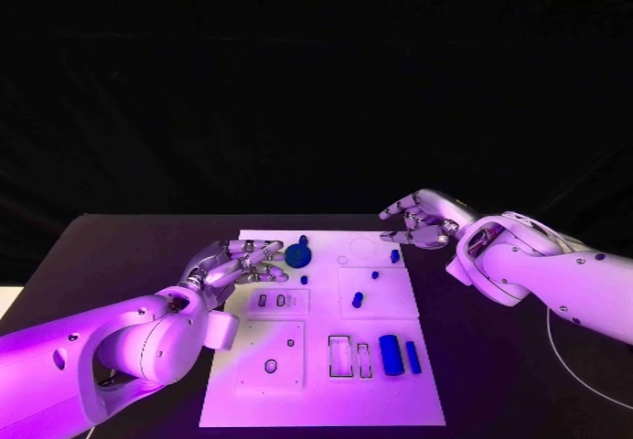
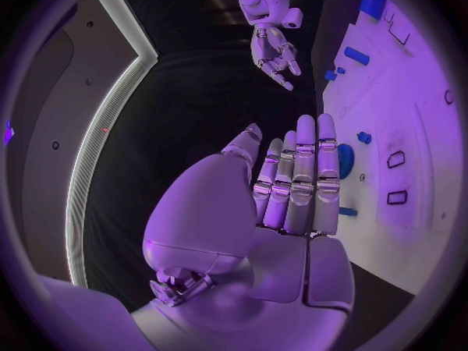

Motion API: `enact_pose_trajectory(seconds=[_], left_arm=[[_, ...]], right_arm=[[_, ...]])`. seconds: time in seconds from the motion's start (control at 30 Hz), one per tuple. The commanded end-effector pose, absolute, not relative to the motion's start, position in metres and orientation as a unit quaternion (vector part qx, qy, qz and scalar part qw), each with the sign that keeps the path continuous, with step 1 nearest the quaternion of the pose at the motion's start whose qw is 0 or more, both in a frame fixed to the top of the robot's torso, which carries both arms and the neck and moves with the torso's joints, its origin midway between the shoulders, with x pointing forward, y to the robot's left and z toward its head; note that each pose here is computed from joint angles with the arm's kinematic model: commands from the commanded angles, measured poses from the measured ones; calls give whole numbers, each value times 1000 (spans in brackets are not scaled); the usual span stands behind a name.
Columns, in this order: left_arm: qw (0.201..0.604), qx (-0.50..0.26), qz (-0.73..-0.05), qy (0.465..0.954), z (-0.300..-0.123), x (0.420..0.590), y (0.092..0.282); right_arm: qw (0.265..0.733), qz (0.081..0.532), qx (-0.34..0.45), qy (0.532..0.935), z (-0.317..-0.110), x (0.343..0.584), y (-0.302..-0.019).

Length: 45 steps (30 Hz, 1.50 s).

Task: Assemble the parts on the task board

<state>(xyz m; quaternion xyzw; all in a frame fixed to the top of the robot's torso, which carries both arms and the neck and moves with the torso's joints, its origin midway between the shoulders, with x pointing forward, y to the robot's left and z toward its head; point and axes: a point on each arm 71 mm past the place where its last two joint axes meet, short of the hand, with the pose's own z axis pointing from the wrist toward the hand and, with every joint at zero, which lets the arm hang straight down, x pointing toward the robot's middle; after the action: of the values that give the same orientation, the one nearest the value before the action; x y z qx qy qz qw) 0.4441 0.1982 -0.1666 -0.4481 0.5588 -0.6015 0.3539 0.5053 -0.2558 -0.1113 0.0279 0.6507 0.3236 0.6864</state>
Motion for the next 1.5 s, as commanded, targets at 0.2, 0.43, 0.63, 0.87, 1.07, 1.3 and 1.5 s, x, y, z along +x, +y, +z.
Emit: enact_pose_trajectory(seconds=[0.2,0.43,0.63,0.87,1.07,1.3,1.5], left_arm=[[346,-440,-616,555,-169,446,198],[346,-442,-615,555,-172,446,199],[345,-442,-614,555,-174,446,198],[344,-443,-613,556,-175,446,198],[343,-444,-613,556,-175,446,198],[342,-444,-613,557,-175,446,197],[342,-444,-613,557,-176,446,197]], right_arm=[[665,336,44,666,-130,509,-279],[654,325,56,681,-151,516,-287],[643,321,61,693,-167,520,-286],[636,319,62,700,-177,523,-282],[633,319,60,703,-180,525,-281],[630,316,60,706,-183,528,-279],[626,317,58,710,-186,529,-277]])
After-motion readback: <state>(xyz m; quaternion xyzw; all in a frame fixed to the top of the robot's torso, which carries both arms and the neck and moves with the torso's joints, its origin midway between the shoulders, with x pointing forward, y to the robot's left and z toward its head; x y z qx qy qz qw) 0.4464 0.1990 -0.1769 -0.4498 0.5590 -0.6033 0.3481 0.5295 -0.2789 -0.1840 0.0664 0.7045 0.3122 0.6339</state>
